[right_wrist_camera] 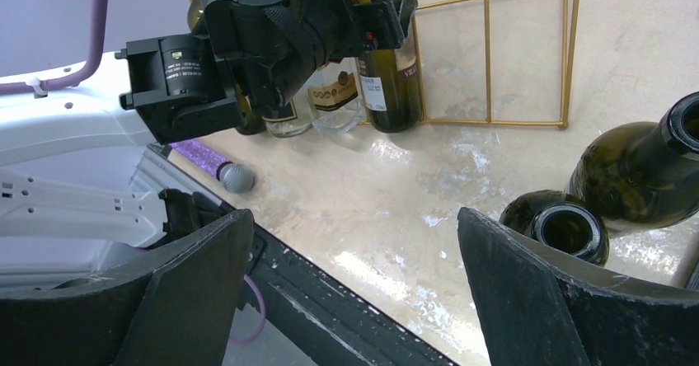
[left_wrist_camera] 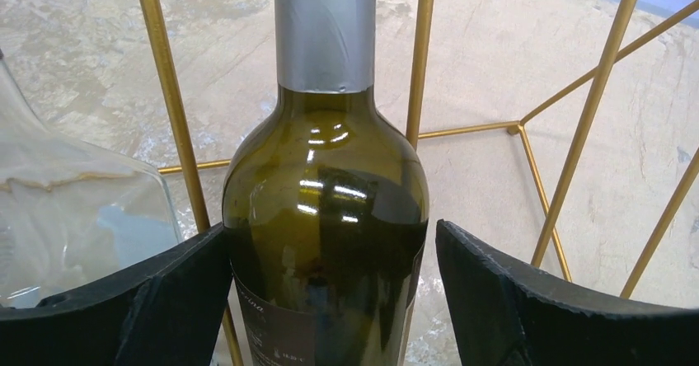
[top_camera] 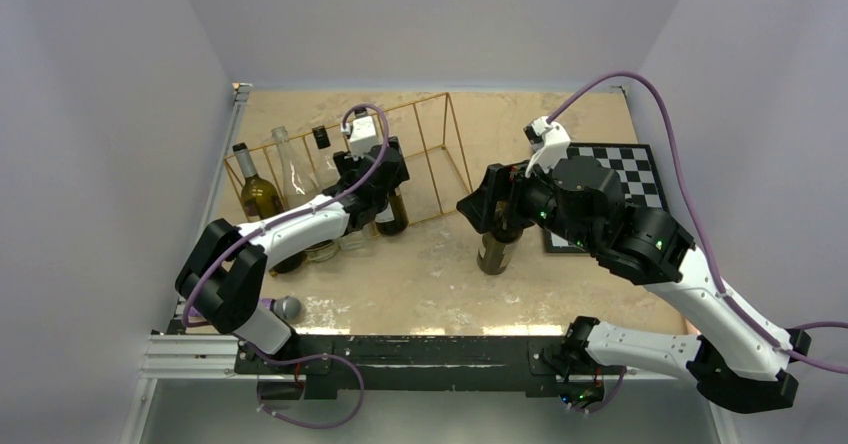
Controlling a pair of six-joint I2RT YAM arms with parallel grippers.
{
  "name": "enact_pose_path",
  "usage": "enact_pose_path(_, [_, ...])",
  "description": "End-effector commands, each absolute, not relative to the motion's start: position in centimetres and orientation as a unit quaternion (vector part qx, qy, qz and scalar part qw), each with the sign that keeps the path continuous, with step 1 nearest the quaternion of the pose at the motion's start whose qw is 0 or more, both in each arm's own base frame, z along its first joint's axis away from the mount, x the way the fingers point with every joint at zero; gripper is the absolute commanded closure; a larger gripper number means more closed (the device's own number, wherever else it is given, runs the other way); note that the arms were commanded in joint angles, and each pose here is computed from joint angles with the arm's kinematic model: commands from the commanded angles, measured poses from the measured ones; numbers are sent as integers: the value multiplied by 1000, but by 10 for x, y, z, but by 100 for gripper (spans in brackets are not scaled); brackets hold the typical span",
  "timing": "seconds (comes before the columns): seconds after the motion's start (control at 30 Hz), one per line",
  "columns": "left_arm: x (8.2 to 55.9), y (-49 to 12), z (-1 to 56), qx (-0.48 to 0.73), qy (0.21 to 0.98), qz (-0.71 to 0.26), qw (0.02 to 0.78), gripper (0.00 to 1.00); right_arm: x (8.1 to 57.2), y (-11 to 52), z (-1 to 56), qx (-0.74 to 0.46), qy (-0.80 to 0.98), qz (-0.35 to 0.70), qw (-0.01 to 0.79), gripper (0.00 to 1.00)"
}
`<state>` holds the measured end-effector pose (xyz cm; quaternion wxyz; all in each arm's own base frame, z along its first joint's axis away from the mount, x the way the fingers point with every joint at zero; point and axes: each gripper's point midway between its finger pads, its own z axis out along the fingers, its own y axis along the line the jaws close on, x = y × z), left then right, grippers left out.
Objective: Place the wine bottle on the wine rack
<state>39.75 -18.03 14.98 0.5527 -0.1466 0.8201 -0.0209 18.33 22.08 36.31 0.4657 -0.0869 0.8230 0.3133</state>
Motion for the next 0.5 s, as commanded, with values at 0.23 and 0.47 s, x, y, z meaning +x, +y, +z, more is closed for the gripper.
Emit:
enact_pose_path(0.23, [393, -162, 205, -184, 794, 2, 579, 1, 185, 217, 376, -83, 811, 321, 482, 1])
enact_pose_path(0.47, [384, -157, 240, -197, 785, -17, 587, 1, 182, 209, 391, -103, 803, 311, 498, 1])
